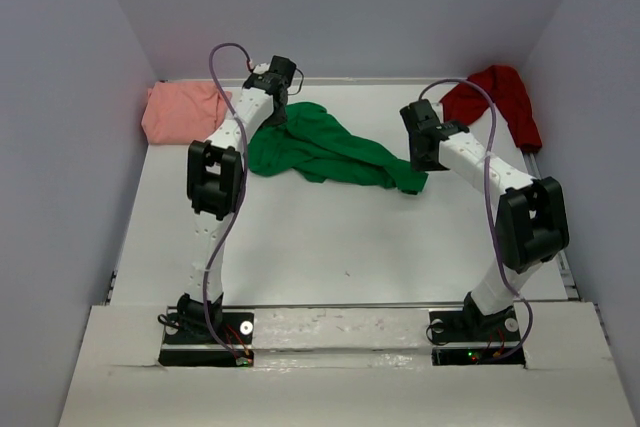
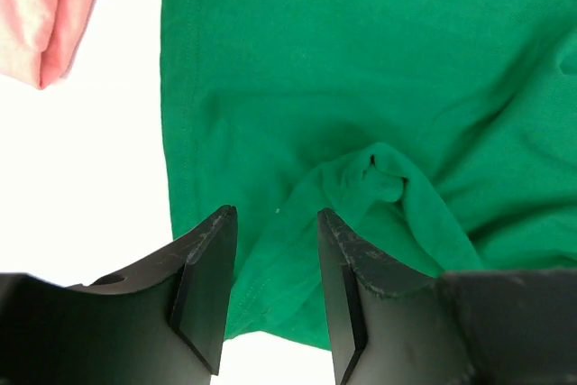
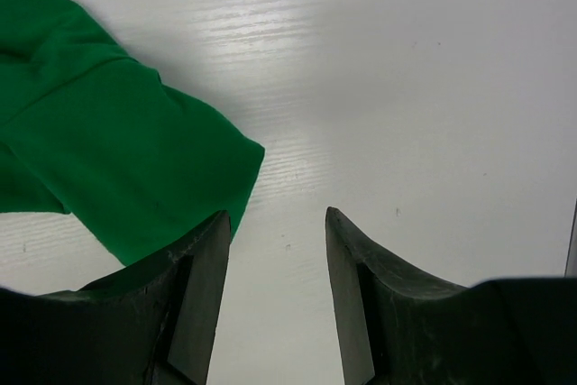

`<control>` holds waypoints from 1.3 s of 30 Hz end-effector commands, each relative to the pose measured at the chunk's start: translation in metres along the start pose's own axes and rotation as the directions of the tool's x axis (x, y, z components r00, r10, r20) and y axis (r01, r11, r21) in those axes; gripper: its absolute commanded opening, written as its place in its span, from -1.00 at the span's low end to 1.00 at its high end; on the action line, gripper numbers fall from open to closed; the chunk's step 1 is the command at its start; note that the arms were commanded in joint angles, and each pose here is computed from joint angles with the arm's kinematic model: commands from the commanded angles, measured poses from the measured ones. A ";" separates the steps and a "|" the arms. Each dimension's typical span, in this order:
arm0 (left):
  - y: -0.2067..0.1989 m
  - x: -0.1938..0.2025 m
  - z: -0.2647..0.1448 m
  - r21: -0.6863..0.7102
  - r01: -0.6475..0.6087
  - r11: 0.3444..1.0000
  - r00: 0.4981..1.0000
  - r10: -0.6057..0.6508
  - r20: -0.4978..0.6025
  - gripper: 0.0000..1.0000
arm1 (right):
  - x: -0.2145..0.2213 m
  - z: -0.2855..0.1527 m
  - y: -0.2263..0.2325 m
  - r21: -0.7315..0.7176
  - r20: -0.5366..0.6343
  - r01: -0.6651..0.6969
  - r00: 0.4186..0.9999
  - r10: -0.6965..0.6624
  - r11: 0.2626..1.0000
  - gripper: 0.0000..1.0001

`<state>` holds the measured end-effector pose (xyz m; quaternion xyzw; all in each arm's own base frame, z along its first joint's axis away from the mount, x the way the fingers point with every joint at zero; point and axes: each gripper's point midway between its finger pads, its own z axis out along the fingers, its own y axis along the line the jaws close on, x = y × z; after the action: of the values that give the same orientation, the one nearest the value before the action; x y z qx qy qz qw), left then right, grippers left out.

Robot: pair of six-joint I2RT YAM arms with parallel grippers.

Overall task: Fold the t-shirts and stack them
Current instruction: Flatten the tshirt out

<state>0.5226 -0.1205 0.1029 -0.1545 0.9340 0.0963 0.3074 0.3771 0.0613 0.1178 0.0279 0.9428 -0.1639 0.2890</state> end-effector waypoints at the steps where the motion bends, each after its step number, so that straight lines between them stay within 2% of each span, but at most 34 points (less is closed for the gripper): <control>1: -0.003 -0.013 -0.031 0.045 0.001 0.999 0.999 -0.003 0.049 0.01 | -0.005 -0.013 0.009 -0.076 0.046 -0.049 0.998 0.052 0.996 0.04; 12: -0.010 -0.006 -0.033 0.045 -0.010 0.999 0.999 0.008 0.050 0.01 | 0.016 -0.001 0.042 -0.160 -0.018 -0.020 1.000 0.017 0.987 0.06; 18: -0.014 -0.001 -0.029 0.057 -0.013 0.998 0.999 0.011 0.034 0.01 | 0.031 0.014 0.052 -0.157 -0.050 -0.010 0.999 0.002 0.988 0.06; 24: -0.012 0.000 -0.030 0.052 -0.015 0.999 0.999 0.013 0.035 0.01 | 0.041 0.030 0.063 -0.162 -0.088 -0.013 0.996 -0.001 0.987 -0.07; 29: -0.010 0.000 -0.032 0.046 -0.010 0.999 0.999 0.008 0.037 0.01 | 0.045 0.039 0.065 -0.142 -0.098 -0.012 0.995 -0.002 0.990 -1.00; 33: -0.012 0.000 -0.038 0.055 0.000 0.999 0.999 -0.002 0.045 -0.03 | 0.032 0.032 0.056 -0.116 -0.055 -0.022 0.998 0.016 0.993 -1.00; 35: -0.012 0.000 -0.044 0.059 0.006 0.998 0.999 -0.009 0.050 -0.35 | 0.017 0.024 0.051 -0.101 -0.015 -0.029 0.999 0.028 0.994 -1.00; 37: -0.012 0.000 -0.048 0.063 0.019 0.998 0.998 -0.022 0.053 -1.00 | 0.008 0.017 0.045 -0.088 0.003 -0.029 1.000 0.030 0.996 -1.00; 39: -0.009 -0.006 -0.058 0.066 0.035 0.997 0.996 -0.041 0.082 -1.00 | -0.008 0.004 0.038 -0.079 0.048 -0.043 0.998 0.047 0.996 -1.00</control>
<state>0.5038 -0.1428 0.0881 -0.1368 0.9419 0.0882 0.2939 0.3638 0.0955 0.0442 0.0138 0.9662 -0.1173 0.2291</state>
